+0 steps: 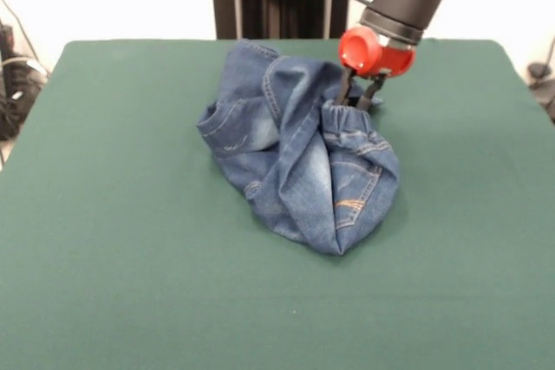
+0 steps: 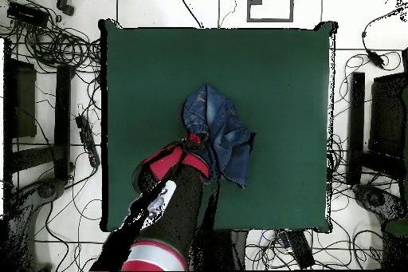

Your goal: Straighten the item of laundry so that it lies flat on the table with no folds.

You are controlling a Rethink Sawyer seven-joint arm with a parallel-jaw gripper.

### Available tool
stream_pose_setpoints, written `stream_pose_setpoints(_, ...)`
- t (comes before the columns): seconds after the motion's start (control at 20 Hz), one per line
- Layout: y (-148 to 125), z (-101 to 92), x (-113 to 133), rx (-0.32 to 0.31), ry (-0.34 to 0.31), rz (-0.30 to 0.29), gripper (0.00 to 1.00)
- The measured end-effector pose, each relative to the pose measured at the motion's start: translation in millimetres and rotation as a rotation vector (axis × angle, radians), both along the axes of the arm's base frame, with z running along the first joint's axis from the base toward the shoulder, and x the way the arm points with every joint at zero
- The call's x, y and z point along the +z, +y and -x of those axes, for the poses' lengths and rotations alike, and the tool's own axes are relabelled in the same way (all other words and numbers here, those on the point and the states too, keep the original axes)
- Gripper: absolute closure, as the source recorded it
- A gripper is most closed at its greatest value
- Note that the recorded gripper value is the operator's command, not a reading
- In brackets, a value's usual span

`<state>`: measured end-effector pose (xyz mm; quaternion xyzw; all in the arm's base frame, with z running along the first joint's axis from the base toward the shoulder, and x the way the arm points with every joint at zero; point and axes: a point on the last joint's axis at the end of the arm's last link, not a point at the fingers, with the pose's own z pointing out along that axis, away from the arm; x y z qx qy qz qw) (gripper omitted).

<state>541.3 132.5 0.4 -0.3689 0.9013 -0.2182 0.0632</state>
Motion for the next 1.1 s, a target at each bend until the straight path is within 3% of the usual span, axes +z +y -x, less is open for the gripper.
stream_pose_setpoints(0.6, -5, 4.7, 28, 0.02, -0.049, 0.131, 0.0)
stream_pose_setpoints(0.85, -8, 1.5, 34, 0.0, -0.07, 0.139, 0.0)
stream_pose_setpoints(1.1, -14, -0.8, 26, -0.018, -0.084, 0.125, 0.0)
